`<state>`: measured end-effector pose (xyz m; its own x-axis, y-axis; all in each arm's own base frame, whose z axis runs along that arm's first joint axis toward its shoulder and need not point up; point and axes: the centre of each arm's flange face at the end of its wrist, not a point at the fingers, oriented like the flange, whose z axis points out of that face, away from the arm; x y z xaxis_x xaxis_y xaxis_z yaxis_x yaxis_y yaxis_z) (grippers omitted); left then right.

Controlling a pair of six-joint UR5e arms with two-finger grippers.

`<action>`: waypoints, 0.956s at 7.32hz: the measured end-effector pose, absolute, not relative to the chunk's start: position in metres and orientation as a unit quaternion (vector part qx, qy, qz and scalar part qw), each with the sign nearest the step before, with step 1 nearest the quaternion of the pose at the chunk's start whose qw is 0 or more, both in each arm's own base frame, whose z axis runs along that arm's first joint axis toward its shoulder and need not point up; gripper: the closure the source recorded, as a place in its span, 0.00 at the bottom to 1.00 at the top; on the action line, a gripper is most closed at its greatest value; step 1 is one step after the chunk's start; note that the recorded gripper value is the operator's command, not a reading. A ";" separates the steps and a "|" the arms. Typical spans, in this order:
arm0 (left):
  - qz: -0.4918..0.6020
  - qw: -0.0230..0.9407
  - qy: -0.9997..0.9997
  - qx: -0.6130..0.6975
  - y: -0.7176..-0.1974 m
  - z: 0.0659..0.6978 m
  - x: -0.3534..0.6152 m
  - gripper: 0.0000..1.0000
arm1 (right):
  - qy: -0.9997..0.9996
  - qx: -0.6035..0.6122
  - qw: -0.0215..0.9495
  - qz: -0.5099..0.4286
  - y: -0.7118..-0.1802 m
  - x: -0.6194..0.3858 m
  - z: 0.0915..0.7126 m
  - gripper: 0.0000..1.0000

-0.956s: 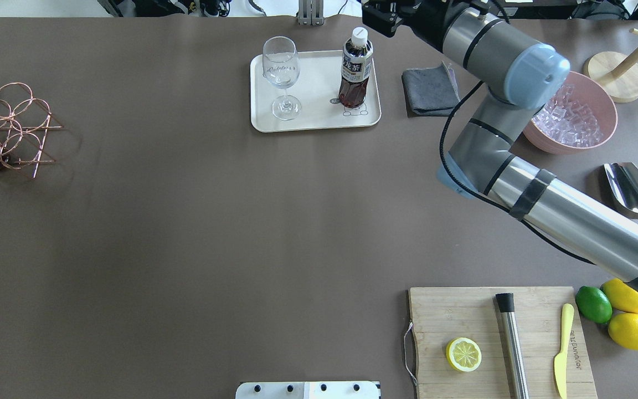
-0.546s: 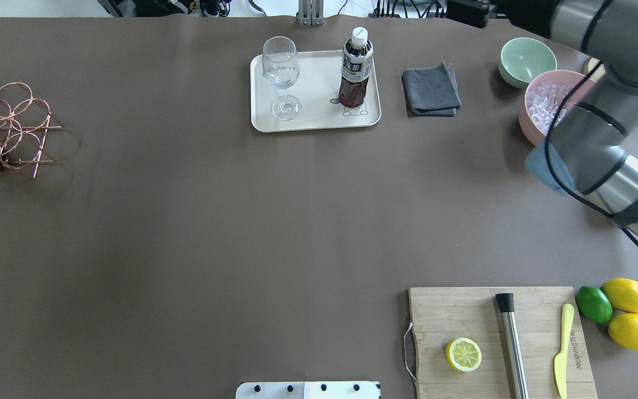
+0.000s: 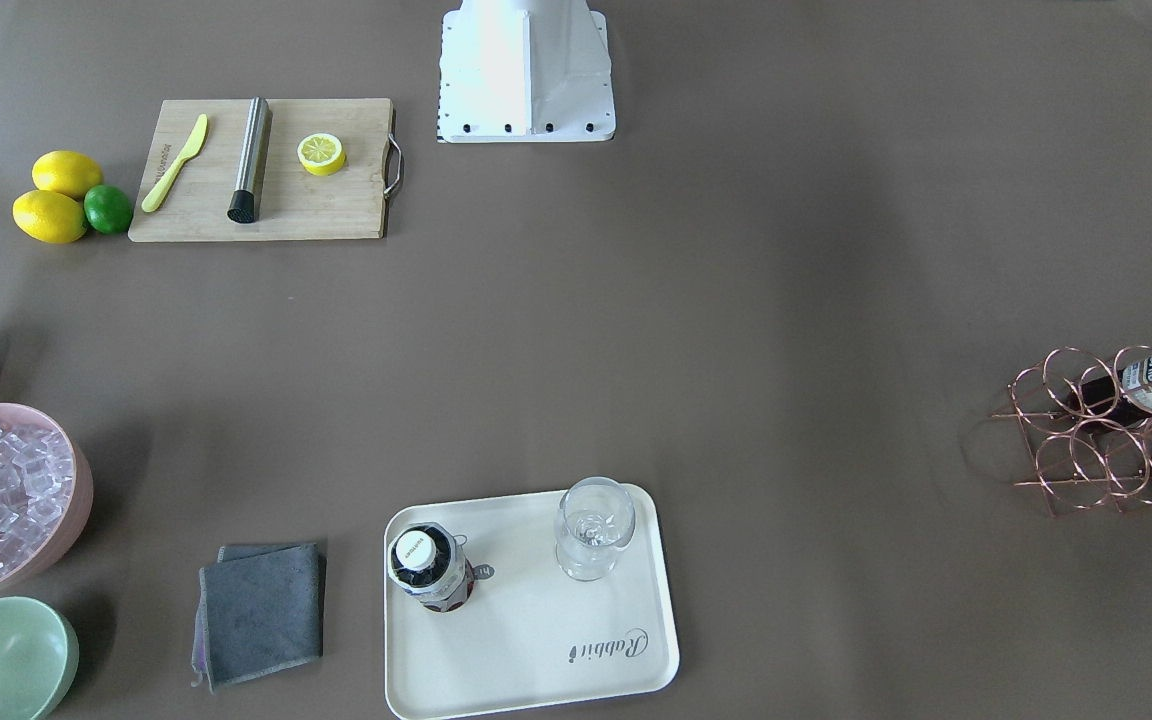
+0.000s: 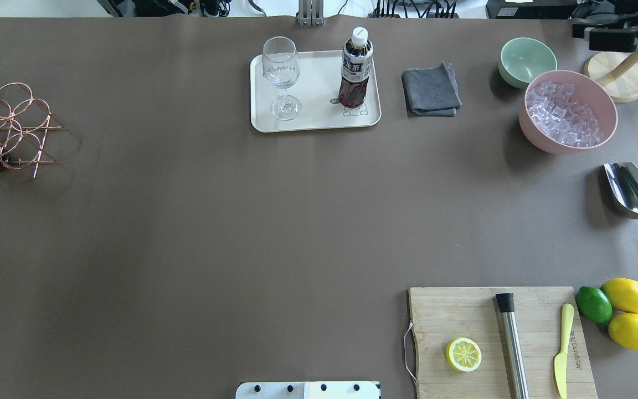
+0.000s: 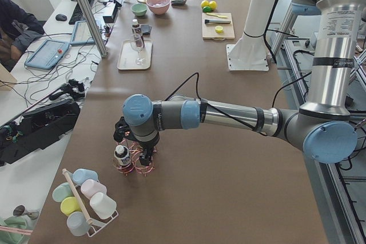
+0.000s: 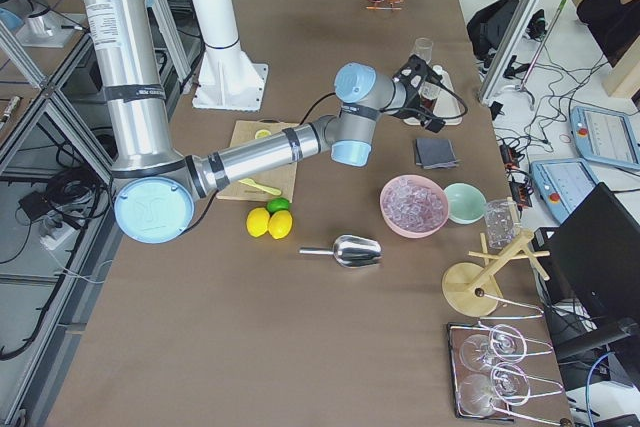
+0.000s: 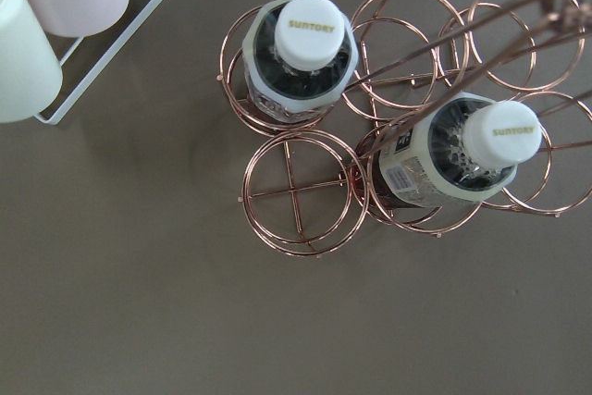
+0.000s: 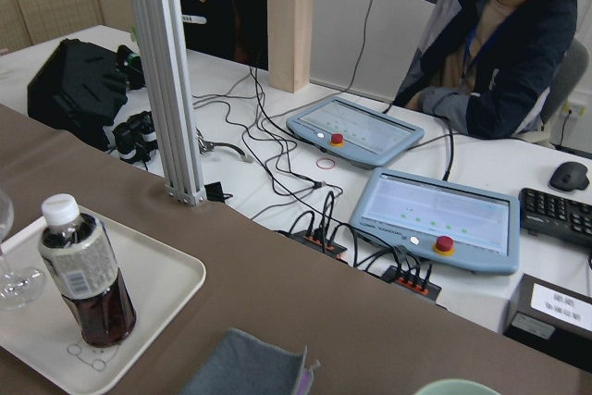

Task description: Take tea from basket to plate

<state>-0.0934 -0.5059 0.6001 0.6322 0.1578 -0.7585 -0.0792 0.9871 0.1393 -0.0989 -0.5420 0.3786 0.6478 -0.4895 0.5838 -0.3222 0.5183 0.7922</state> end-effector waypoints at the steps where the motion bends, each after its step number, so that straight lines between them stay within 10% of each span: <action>1: 0.035 0.902 0.429 0.026 -0.503 0.609 -0.093 0.02 | -0.403 0.425 0.810 -0.029 -0.549 -0.064 0.402 0.00; 7: -0.023 0.904 0.427 -0.026 -0.501 0.638 -0.090 0.02 | -0.319 0.116 0.939 -0.048 -0.558 0.047 0.539 0.00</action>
<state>-0.0904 -0.5008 0.6376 0.6347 -0.0633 -0.7702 0.0191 0.9976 -0.0663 0.0468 -0.5580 0.5391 0.7914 -0.1651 0.5886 0.0163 0.9682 0.2497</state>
